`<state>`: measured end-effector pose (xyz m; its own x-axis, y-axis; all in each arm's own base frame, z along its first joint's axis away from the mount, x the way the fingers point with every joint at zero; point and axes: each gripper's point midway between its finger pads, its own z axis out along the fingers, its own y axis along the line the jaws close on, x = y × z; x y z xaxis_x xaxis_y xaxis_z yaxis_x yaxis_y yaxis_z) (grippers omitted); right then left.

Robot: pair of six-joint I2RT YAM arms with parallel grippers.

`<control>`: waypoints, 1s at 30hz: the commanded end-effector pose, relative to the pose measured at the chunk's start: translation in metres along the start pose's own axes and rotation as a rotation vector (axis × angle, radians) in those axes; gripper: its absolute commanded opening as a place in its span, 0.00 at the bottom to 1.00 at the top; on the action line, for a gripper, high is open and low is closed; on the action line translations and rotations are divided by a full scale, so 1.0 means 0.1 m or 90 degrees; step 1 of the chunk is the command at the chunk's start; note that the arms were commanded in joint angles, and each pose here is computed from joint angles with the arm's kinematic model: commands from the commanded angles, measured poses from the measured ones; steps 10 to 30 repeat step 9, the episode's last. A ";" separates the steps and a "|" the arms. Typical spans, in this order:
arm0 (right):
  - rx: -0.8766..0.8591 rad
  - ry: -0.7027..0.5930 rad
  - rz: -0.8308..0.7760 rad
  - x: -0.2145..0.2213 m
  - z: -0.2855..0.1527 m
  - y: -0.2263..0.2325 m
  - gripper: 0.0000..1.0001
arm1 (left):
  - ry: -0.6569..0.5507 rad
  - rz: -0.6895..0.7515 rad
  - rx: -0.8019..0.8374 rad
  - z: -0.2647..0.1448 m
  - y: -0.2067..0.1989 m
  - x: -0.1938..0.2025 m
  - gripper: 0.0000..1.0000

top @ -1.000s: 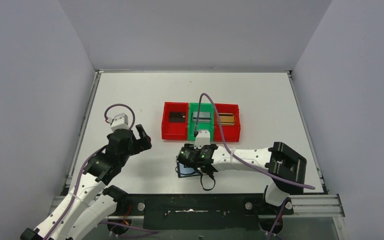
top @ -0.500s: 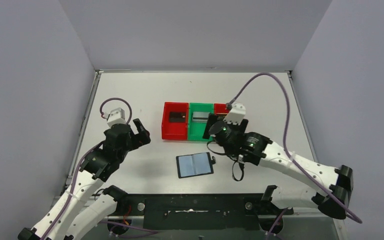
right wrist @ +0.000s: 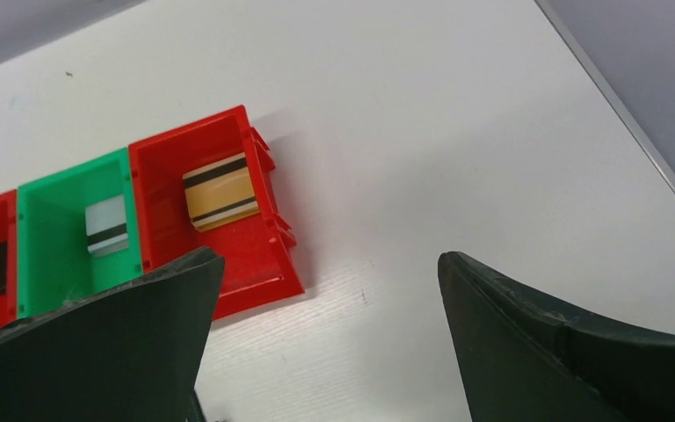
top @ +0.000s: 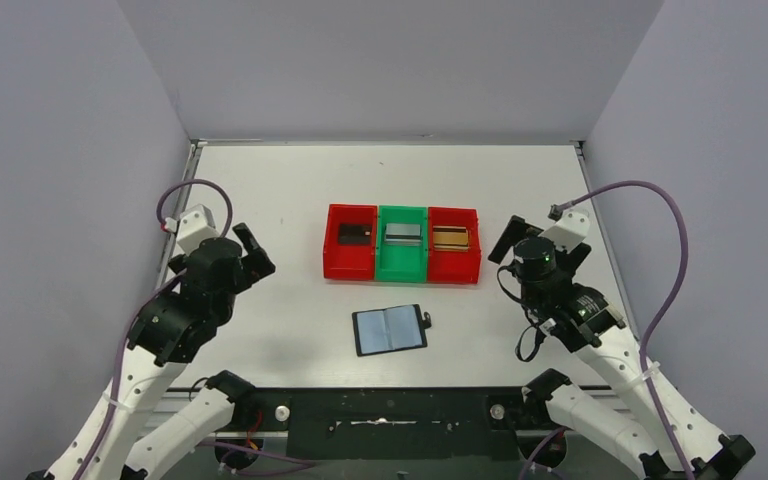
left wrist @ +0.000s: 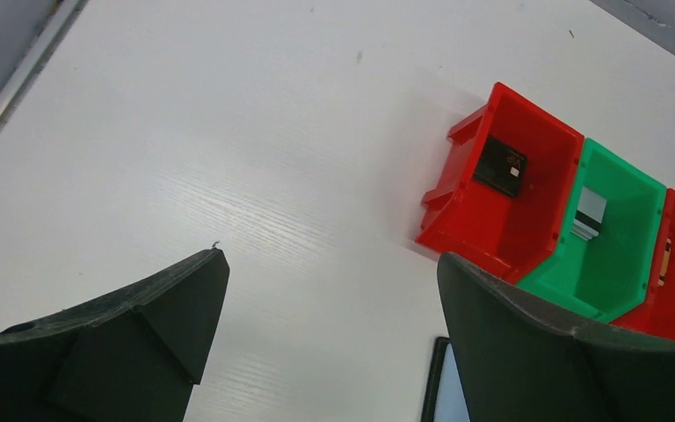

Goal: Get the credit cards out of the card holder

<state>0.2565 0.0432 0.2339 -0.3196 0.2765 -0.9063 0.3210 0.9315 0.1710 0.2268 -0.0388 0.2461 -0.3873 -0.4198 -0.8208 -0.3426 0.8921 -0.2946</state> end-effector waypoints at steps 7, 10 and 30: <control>-0.047 0.043 -0.001 0.19 -0.05 0.05 0.98 | -0.093 -0.016 -0.040 -0.28 0.23 -0.45 0.92; -0.054 0.043 0.000 0.19 -0.04 0.07 0.98 | -0.092 -0.015 -0.045 -0.27 0.23 -0.45 0.92; -0.054 0.043 0.000 0.19 -0.04 0.07 0.98 | -0.092 -0.015 -0.045 -0.27 0.23 -0.45 0.92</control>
